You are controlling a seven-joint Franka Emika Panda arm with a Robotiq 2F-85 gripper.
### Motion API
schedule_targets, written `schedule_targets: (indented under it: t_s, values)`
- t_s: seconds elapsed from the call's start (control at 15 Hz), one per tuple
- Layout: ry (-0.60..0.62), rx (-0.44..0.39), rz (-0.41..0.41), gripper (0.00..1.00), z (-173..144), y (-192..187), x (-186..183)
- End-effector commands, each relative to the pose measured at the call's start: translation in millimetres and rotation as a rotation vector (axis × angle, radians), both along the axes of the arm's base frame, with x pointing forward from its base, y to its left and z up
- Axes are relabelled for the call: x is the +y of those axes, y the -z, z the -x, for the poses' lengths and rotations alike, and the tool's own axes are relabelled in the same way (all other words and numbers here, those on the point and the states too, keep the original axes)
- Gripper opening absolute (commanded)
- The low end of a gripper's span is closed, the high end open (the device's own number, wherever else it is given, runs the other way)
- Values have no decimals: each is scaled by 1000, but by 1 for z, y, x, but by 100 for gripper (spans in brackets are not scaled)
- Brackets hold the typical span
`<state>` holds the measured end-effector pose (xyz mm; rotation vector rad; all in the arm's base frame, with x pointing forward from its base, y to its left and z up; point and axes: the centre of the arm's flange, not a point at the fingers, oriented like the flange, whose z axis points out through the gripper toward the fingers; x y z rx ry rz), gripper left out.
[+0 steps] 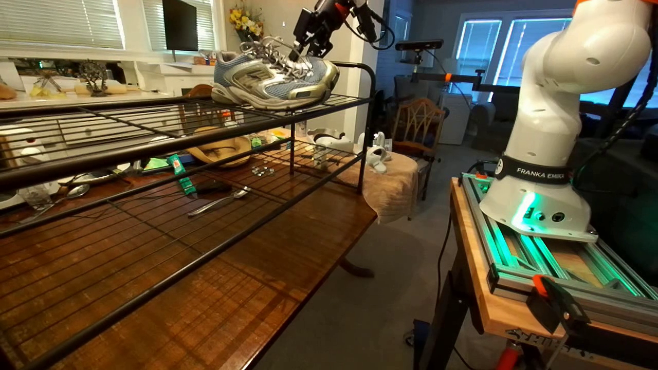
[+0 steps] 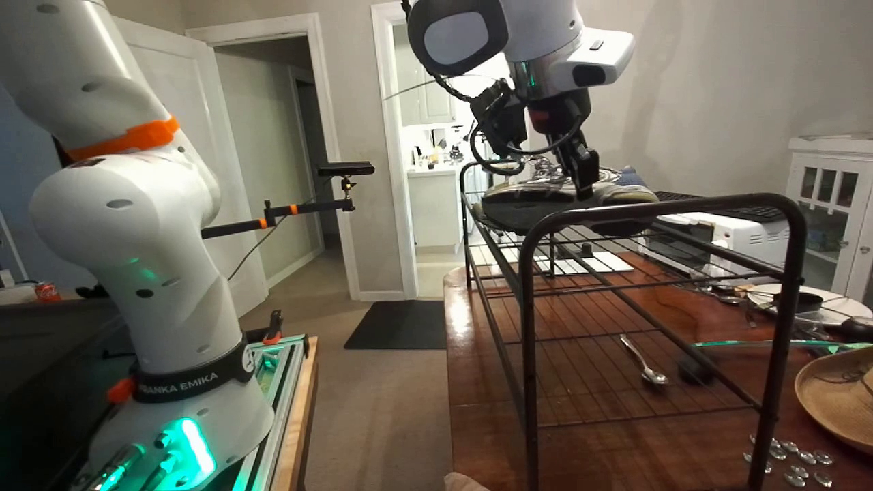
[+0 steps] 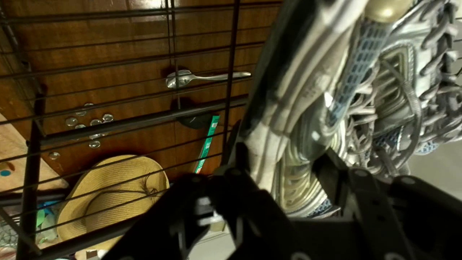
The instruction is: Place the right sneaker upright.
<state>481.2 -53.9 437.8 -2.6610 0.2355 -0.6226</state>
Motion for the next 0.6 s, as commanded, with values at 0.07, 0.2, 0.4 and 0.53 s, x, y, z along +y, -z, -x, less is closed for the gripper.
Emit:
schedule_targets:
  t_s: [0.07, 0.2, 0.4, 0.53]
  values:
    - [-49, -2, -26, 24, 11, 13, -6]
    - [-54, -2, 2, 63, 10, 11, -8]
    - [-57, -1, 59, 82, 8, 8, -12]
    - [-60, 6, 89, 97, 7, 9, -18]
